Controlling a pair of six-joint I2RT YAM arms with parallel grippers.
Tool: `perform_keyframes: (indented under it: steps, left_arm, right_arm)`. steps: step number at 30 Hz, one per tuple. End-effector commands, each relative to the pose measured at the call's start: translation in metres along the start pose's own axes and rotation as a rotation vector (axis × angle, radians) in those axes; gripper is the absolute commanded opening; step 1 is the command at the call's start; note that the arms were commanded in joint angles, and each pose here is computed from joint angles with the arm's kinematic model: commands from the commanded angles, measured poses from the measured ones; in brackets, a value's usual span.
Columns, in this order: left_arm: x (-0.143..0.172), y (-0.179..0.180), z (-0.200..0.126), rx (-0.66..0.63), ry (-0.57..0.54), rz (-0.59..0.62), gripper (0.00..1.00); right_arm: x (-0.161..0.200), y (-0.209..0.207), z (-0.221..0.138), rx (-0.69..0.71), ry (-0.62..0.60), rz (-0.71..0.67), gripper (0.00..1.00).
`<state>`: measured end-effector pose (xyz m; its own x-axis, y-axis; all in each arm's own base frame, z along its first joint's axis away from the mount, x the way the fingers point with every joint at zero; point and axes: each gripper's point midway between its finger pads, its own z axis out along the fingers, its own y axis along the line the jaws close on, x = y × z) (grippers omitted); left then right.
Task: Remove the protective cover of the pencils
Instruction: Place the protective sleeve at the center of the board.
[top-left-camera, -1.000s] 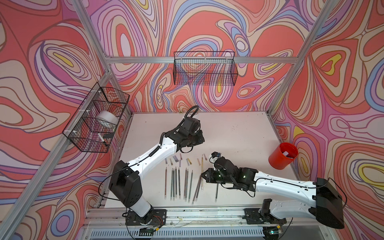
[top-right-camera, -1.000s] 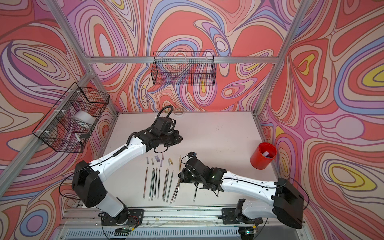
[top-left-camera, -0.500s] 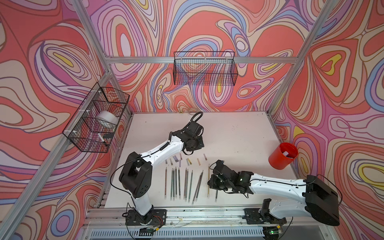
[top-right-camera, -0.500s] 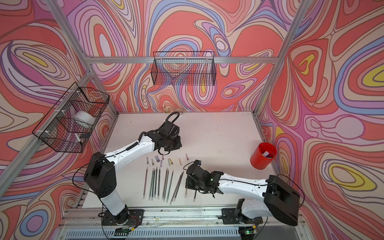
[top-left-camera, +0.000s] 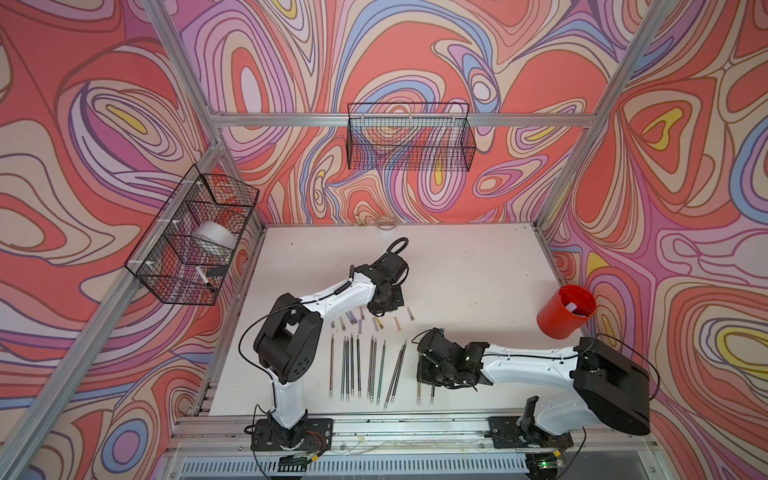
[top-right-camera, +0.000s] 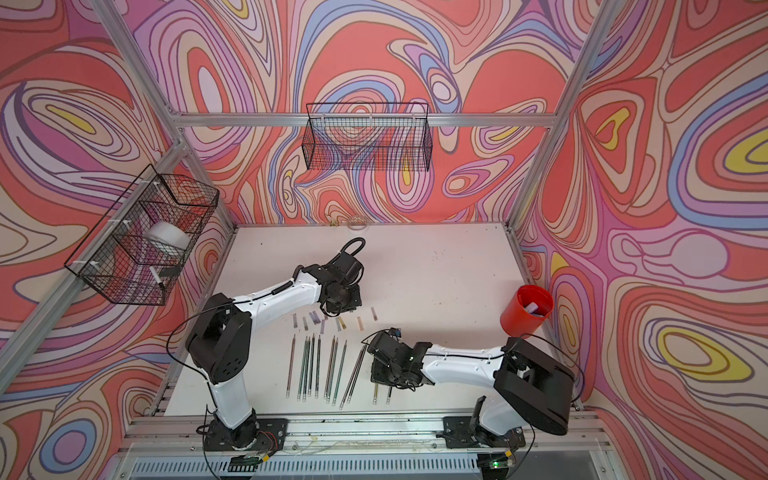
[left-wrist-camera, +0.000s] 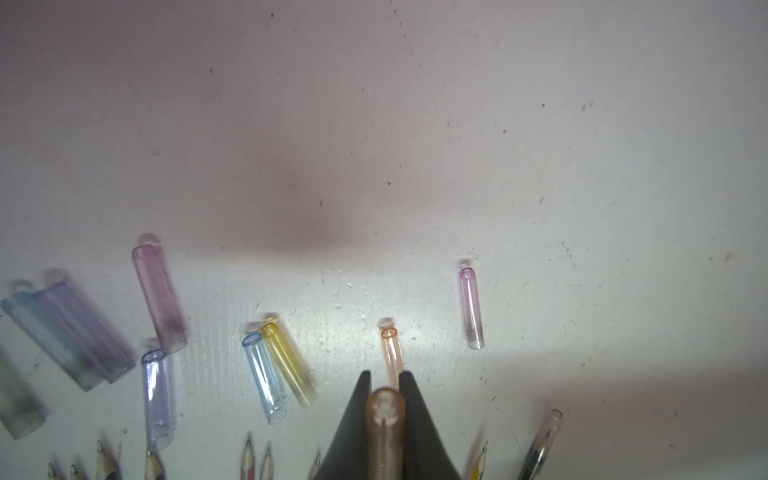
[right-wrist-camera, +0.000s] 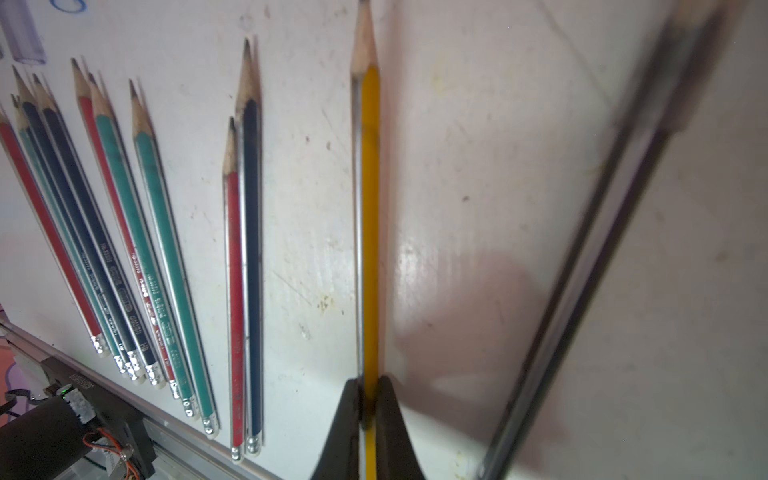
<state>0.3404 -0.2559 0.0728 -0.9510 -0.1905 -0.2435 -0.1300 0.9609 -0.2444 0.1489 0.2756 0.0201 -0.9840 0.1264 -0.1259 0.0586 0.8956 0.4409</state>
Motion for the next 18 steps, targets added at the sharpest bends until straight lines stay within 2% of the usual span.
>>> perform_keyframes:
  steps: [1,18]
  left_arm:
    - [0.014,0.014,0.012,-0.065,0.053,-0.009,0.16]
    - [0.024,0.020,0.038,-0.113,0.122,-0.015,0.22]
  right_arm:
    - [-0.001,0.005,0.001,0.005,0.010,0.008,0.00]
    - [-0.007,0.025,0.002,0.002,0.020,-0.008,0.00]
